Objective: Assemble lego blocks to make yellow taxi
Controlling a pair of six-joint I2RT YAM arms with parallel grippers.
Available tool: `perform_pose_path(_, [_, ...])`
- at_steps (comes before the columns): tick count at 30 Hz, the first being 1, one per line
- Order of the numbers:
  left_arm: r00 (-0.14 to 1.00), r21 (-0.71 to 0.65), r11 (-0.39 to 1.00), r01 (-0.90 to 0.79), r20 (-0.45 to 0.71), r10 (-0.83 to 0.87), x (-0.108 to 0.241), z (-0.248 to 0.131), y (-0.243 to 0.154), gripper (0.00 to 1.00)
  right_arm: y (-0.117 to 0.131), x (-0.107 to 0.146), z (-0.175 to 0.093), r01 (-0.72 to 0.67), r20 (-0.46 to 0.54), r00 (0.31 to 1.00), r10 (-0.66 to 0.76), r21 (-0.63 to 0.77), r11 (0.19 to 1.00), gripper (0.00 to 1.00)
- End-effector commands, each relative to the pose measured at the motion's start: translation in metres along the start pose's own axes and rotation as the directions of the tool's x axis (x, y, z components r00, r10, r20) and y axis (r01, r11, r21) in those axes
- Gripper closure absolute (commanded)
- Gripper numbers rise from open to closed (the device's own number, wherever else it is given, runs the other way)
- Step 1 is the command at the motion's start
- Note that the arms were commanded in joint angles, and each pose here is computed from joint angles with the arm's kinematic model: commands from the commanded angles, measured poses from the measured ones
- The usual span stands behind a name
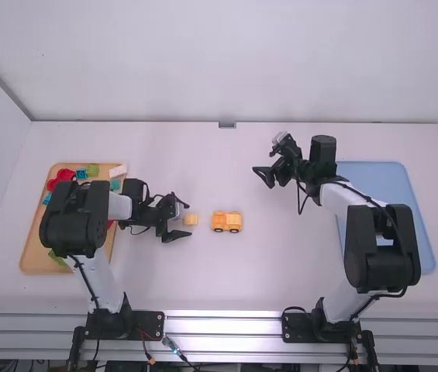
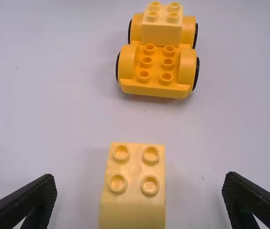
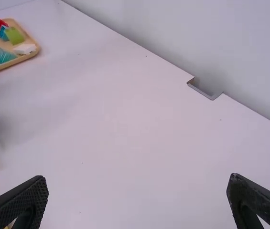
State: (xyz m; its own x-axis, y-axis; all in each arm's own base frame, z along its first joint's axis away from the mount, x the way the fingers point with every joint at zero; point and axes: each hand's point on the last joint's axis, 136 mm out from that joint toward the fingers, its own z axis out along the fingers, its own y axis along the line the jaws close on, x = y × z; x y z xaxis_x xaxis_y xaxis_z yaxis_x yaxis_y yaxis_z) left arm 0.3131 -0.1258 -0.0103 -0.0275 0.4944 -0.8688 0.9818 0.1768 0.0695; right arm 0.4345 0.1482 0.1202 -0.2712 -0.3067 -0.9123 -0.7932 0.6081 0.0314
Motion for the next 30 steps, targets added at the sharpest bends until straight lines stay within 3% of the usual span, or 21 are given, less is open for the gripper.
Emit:
perform_pose_path(1, [1.0,0.021,1.0,-0.001,0.024,0.0,-0.0008,0.0044,-0.0014,0.12,0.0009,-0.0074,-0.0018,0.007,0.014,1.0,-0.007,-0.004,1.0,0.01])
perform_pose_path(6, [0.998,0.037,0.999,0.006,0.063,-0.008,-0.0078,0.0041,-0.0021,0.21,0.0009,-0.0074,-0.0018,0.008,0.014,1.0,-0.008,-0.004,1.0,0.01])
perform_pose_path(12, [0.999,0.033,0.999,0.005,0.041,-0.007,-0.0019,0.0051,-0.0056,0.42,0.001,-0.0076,-0.0018,0.008,0.015,1.0,-0.008,-0.004,1.0,0.01])
perform_pose_path(22, [0.999,0.032,0.999,-0.02,0.038,0.018,-0.0009,0.0095,-0.0093,0.43,0.0009,-0.0075,-0.0018,0.007,0.015,1.0,-0.007,-0.004,1.0,0.01])
perform_pose_path(30, [1.0,0.035,0.999,-0.017,0.017,0.016,0.0016,0.0112,-0.0087,0.63,0.0009,-0.0075,-0.0018,0.007,0.015,1.0,-0.007,-0.004,1.0,0.01])
